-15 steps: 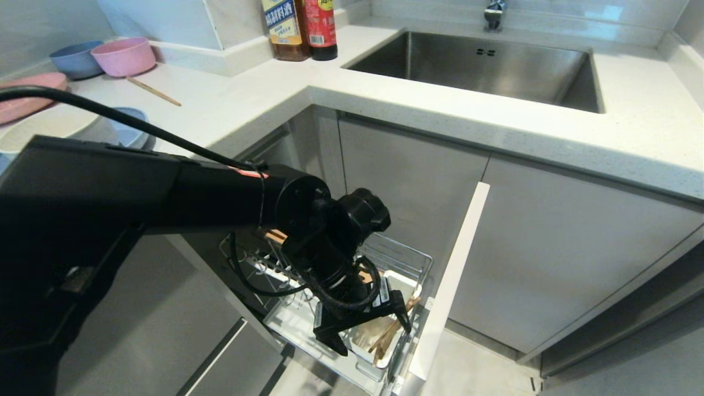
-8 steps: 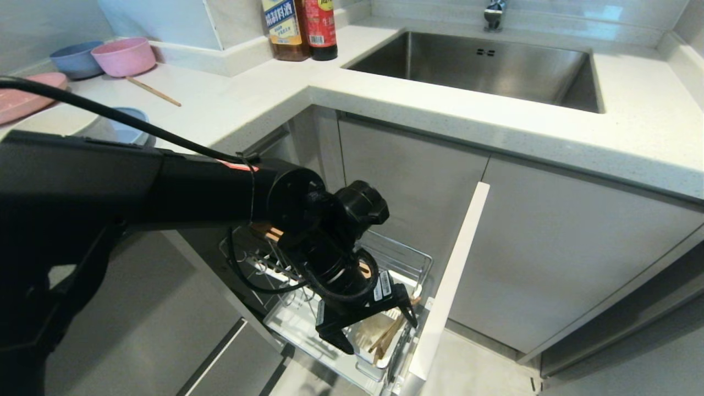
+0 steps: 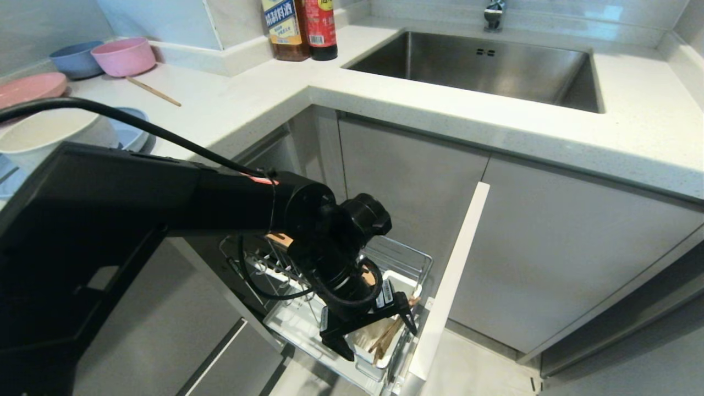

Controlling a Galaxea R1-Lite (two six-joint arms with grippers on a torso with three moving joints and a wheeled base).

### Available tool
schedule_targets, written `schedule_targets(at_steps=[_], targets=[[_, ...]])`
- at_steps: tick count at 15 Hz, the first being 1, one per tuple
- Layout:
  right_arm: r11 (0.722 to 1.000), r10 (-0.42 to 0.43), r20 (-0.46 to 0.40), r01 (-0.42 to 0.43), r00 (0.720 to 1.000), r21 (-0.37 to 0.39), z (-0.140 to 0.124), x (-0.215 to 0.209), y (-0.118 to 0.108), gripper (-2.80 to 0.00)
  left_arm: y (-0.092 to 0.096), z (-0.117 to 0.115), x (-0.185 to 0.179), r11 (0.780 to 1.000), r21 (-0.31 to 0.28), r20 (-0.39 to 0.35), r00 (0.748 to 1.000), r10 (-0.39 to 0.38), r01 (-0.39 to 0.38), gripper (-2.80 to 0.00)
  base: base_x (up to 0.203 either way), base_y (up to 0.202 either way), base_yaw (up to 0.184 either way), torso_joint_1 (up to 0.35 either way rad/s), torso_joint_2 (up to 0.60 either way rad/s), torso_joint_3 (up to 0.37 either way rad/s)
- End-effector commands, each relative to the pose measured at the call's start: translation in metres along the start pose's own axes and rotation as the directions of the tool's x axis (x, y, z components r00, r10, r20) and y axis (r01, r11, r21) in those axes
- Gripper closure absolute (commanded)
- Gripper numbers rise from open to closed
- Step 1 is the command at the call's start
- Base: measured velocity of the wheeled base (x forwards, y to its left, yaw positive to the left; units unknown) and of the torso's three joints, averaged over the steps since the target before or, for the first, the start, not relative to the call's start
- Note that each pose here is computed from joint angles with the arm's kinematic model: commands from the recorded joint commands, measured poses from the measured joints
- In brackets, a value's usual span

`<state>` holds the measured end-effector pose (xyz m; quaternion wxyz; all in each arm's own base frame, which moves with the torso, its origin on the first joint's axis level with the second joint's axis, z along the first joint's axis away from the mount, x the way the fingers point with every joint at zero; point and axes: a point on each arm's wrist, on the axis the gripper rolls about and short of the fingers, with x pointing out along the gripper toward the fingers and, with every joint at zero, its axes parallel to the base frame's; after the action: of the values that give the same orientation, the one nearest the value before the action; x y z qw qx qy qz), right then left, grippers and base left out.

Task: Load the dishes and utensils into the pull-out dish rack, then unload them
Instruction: Take the chopsticks out of the cupboard

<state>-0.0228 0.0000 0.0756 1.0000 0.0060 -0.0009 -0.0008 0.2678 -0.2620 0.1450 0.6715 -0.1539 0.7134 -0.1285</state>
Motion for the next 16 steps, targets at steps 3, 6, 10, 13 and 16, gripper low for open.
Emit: schedule_targets(at_steps=[3, 6, 10, 13, 16], targets=[[1.0, 0.0, -0.002, 0.0, 1.0, 0.0, 0.0, 0.0, 0.0, 0.0, 0.006, 0.001, 0.007, 0.999, -0.025, -0.024, 0.999, 0.025, -0.026, -2.8, 0.0, 0.0, 0.0, 0.0, 0.0, 0.0], [1.0, 0.0, -0.002, 0.0, 1.0, 0.0, 0.0, 0.0, 0.0, 0.0, 0.007, 0.002, 0.007, 0.999, -0.029, -0.026, 0.999, 0.03, -0.031, -2.8, 0.0, 0.0, 0.0, 0.0, 0.0, 0.0], [1.0, 0.0, -0.001, 0.0, 1.0, 0.0, 0.0, 0.0, 0.0, 0.0, 0.007, -0.001, -0.007, 0.999, -0.038, 0.004, 1.0, 0.003, -0.003, -2.8, 0.0, 0.0, 0.0, 0.0, 0.0, 0.0], [1.0, 0.0, -0.002, 0.0, 1.0, 0.0, 0.0, 0.0, 0.0, 0.0, 0.004, -0.007, -0.029, 0.999, -0.023, 0.048, 0.998, -0.037, 0.038, -2.8, 0.0, 0.0, 0.0, 0.0, 0.0, 0.0], [1.0, 0.0, -0.002, 0.0, 1.0, 0.0, 0.0, 0.0, 0.0, 0.0, 0.009, -0.001, -0.035, 0.998, -0.038, 0.071, 0.996, -0.053, 0.056, -2.8, 0.0, 0.0, 0.0, 0.0, 0.0, 0.0]])
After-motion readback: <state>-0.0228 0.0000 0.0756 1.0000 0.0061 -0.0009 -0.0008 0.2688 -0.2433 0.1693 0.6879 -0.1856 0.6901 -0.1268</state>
